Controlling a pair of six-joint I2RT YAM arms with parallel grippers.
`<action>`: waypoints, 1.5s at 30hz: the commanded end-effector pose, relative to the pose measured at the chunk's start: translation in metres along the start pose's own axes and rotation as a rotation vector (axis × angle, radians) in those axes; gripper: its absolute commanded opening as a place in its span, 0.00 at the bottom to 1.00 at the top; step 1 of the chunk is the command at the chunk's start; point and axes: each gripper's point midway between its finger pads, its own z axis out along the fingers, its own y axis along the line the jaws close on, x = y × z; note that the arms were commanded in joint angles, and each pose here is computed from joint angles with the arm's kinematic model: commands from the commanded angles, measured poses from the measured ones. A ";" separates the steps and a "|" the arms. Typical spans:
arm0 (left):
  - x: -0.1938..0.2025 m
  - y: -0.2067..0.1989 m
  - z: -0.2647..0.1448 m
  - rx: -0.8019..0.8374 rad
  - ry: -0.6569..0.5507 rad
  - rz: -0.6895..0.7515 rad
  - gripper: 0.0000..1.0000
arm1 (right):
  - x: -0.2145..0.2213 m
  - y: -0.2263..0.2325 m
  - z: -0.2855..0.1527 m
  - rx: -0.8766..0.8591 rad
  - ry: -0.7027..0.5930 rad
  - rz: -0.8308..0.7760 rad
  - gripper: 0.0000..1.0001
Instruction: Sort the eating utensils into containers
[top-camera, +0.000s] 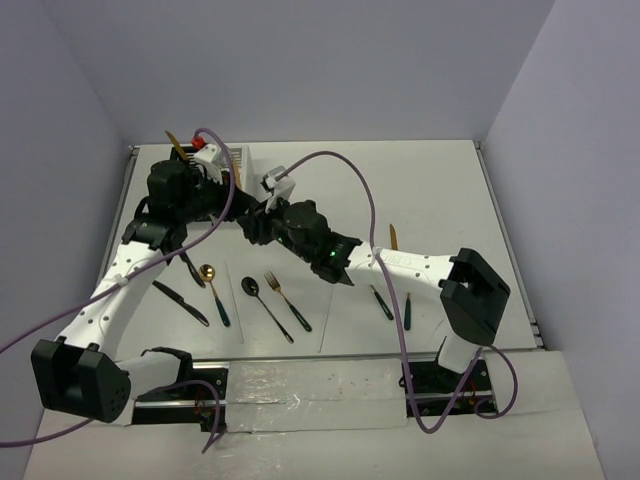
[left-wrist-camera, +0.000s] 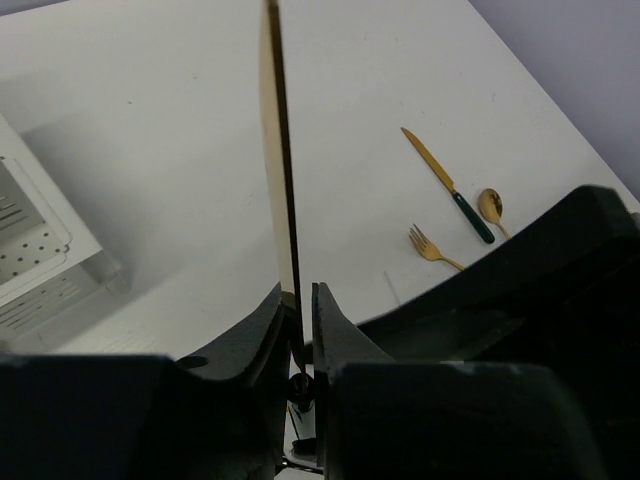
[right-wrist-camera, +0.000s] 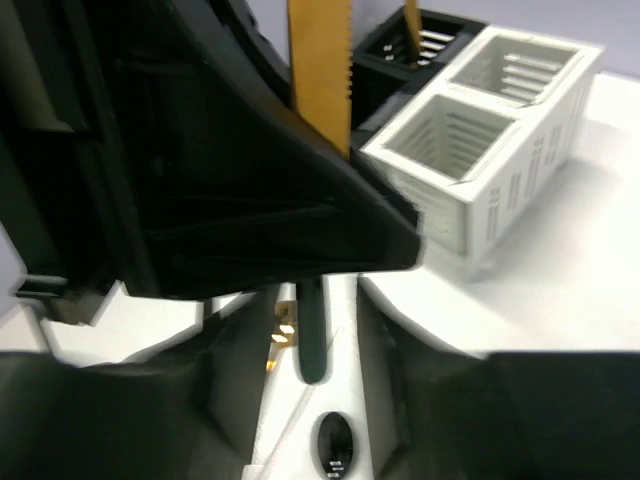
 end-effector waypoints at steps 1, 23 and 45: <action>-0.023 0.016 0.000 -0.074 -0.069 0.061 0.00 | -0.025 -0.006 0.009 0.012 -0.049 0.035 0.50; -0.176 0.221 -0.016 -0.613 -0.525 0.227 0.00 | -0.027 -0.077 -0.069 0.161 -0.111 0.002 0.88; -0.077 0.363 0.067 -0.659 -0.325 0.092 0.09 | 0.009 -0.156 -0.167 0.424 -0.012 0.062 0.91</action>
